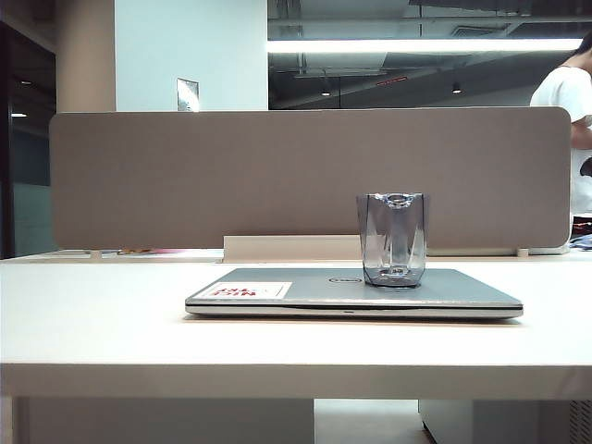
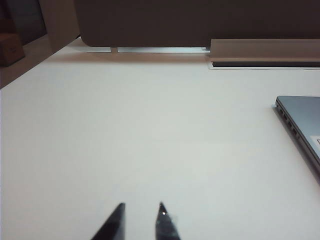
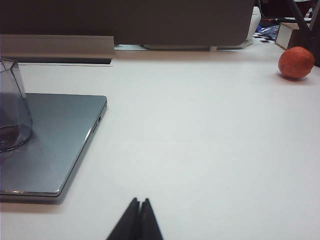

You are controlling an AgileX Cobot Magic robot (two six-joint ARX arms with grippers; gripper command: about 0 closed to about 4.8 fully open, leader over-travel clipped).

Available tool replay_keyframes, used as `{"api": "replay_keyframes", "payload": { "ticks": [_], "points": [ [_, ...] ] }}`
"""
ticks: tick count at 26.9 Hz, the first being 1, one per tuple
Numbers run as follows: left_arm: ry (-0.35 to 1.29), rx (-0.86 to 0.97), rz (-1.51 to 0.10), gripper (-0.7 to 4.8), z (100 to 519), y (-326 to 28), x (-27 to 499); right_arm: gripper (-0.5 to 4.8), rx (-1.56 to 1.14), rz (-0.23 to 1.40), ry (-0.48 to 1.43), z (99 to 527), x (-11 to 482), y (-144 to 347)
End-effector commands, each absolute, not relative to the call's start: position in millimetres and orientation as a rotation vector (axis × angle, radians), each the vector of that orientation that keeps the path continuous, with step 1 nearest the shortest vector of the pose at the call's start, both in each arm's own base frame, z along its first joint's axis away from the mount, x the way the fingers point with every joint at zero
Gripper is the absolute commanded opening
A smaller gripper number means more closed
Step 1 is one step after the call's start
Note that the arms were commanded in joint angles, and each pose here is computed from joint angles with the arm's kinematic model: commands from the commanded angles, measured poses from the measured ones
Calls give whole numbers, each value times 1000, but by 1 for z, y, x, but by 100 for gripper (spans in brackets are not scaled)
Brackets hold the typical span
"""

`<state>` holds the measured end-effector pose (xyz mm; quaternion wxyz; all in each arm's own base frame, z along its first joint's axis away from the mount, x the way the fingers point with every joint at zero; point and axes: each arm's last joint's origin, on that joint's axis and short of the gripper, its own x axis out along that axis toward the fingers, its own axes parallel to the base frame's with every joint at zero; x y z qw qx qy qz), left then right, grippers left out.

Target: Pick up the water cup and place it on the left side of the laptop.

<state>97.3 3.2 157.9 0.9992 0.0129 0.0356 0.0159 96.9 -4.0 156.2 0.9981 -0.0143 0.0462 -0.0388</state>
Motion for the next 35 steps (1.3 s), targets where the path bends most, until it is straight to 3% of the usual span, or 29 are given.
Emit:
{"api": "replay_keyframes", "payload": {
  "ticks": [1,21,30,35],
  "points": [
    [63,25,27,76,159,3,97,-5,-32,-86,86,155,97,-4],
    [62,24,7,76,160,2,97,-5,7,-24,77,156,97,-2],
    [59,23,-22,74,160,2,97,-5,122,342,94,156,96,8],
    [55,21,-107,43,161,-1,97,-5,128,505,102,157,94,12]
  ]
}}
